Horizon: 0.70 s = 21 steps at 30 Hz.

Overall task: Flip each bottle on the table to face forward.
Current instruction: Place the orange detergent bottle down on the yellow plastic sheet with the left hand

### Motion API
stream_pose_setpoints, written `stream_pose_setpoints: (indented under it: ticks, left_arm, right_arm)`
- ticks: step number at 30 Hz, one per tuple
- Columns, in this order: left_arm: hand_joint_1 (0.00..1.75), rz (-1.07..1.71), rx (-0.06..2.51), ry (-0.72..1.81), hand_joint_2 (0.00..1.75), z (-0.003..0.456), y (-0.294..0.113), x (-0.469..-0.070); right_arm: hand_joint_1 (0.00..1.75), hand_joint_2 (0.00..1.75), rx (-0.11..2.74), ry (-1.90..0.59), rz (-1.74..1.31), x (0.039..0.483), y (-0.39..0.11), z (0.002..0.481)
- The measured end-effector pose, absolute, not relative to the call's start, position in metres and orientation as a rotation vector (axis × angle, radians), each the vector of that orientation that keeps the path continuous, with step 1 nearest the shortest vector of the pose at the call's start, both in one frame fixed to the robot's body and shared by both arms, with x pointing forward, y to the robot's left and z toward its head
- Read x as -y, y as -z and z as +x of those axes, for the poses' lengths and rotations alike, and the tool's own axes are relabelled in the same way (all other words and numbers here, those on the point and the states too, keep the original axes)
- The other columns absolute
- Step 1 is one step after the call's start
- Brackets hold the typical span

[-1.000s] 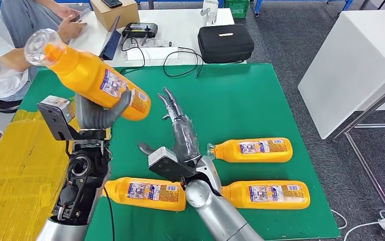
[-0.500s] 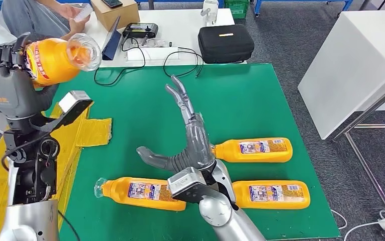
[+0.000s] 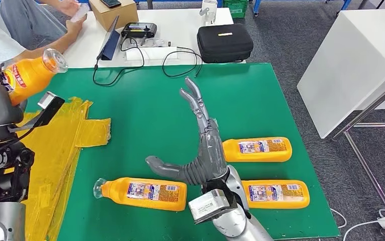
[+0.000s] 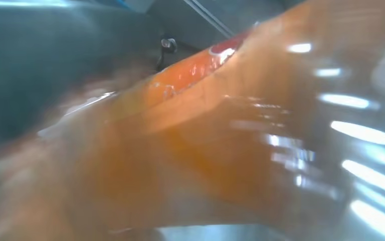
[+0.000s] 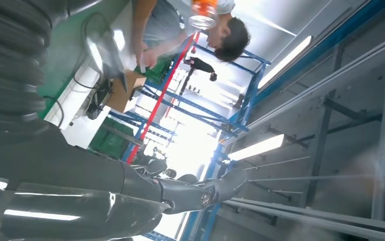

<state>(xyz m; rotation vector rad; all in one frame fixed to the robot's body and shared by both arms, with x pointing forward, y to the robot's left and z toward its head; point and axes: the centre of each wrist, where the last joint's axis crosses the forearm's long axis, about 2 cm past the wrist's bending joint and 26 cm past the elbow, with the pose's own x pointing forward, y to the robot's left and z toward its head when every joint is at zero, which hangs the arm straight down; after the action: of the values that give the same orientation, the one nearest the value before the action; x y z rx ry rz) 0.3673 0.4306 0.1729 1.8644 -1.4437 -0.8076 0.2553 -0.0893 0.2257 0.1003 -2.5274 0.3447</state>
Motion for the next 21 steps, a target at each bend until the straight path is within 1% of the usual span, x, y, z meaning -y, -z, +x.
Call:
stream_pose_setpoints:
  ticks: [4,13,21]
  left_arm:
    - [1.75,1.814,1.368,0.856,1.75,0.362,-0.153,-0.441]
    - [1.75,1.746,1.315,0.872,1.75,0.358,-0.135,-0.448]
    - [1.75,1.467,1.329,0.873,1.75,0.351,-0.096,-0.444]
  right_arm:
    - [0.00,1.75,2.543,-0.341,0.106,0.091,-0.229,0.253]
    - [0.00,1.75,2.552,-0.346,0.111,0.091,-0.231,0.252]
    - [0.00,1.75,2.528,-0.352,0.107,0.091,-0.231,0.254]
